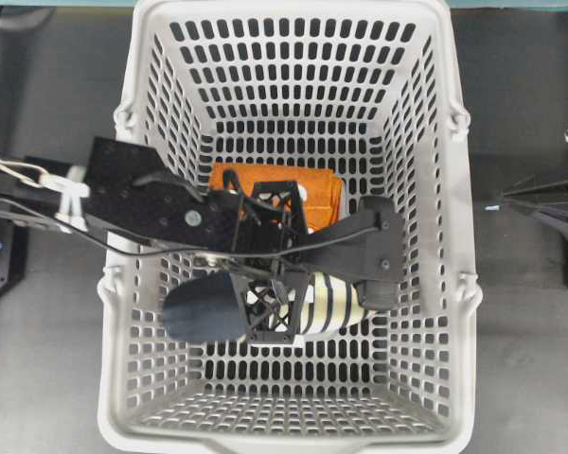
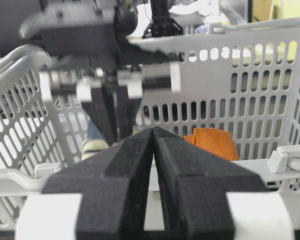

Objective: Pick up the slipper from the shopping basket with the left arm.

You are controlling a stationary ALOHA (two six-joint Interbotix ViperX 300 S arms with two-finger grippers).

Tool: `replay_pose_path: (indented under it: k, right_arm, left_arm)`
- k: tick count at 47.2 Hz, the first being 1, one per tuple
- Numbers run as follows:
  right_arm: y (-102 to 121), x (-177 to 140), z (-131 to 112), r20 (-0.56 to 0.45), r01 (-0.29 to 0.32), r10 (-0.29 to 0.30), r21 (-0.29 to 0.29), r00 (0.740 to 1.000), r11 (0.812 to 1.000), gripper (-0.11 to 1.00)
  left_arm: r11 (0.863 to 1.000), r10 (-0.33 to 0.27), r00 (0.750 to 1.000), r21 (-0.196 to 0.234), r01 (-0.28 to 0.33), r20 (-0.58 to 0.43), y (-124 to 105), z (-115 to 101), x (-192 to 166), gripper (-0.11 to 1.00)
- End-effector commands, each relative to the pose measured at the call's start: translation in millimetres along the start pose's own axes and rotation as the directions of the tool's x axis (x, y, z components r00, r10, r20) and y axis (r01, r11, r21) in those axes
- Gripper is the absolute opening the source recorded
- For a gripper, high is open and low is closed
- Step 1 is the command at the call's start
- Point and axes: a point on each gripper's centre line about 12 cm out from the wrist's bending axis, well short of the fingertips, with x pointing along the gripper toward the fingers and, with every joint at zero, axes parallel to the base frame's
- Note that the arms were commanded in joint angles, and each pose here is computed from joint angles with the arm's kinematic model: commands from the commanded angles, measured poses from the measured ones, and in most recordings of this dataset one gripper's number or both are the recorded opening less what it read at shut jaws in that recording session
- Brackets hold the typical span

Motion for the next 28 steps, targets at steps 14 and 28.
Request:
replay_pose_path:
  k: [14,28]
  right_arm:
    - [-0.7,-1.9,5.9,0.027,0.004,-0.004,0.003,1.0,1.0,0.0]
    - [-0.5,-3.5,7.8,0.037,0.003,-0.004,0.005,0.999,1.0,0.0]
  left_arm:
    - [0.996,-0.003,0.997,0.085,-0.004,0.072,-2.1,39.3,-109.0,0.05]
    - [0.984,-0.004,0.995,0.178,-0.014,0.103,-2.5,56.3,-139.2,0.05]
